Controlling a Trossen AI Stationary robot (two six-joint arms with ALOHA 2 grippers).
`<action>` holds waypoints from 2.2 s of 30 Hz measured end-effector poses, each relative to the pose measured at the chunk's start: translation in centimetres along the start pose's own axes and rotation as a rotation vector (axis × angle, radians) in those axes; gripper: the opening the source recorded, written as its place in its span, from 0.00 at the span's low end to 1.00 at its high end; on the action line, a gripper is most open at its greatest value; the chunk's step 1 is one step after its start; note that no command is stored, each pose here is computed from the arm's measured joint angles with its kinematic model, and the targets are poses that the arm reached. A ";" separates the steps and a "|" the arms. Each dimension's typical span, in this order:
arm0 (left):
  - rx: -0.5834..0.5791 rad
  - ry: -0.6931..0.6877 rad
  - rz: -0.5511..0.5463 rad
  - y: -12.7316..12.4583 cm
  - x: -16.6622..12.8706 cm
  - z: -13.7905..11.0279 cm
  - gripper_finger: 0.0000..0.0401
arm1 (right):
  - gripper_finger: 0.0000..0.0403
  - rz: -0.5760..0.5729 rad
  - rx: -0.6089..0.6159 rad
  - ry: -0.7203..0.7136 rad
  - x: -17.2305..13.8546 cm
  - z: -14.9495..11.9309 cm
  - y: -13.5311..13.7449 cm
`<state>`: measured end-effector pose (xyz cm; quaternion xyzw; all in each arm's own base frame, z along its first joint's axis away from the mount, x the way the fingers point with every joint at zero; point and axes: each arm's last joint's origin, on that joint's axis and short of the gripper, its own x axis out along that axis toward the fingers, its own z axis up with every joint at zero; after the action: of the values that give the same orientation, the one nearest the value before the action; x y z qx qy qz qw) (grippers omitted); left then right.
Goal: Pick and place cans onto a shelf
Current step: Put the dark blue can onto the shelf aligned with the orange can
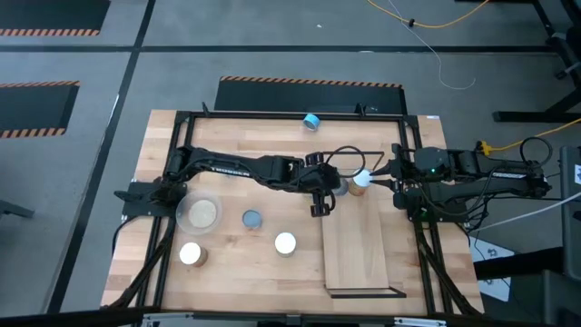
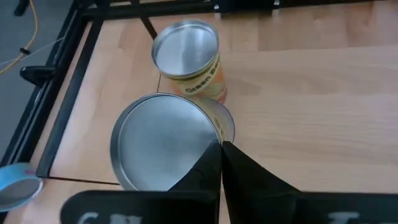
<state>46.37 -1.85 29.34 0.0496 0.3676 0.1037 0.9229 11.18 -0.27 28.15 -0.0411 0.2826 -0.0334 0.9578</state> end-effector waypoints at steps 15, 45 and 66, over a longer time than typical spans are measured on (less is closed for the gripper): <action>-0.023 0.017 0.001 -0.2 1.0 -1.1 0.00 | 0.24 0.000 0.000 0.000 0.0 0.0 0.0; -0.029 0.053 0.002 -0.8 2.8 -2.0 0.00 | 0.24 0.000 0.000 0.000 0.0 0.0 0.0; -0.042 0.002 0.000 -0.8 2.8 -1.5 0.10 | 0.24 0.000 0.000 0.000 0.0 0.0 0.0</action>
<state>47.47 -1.93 26.27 0.0300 0.3663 0.1115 0.9233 11.19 -0.28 28.14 -0.0409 0.2828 -0.0337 0.9577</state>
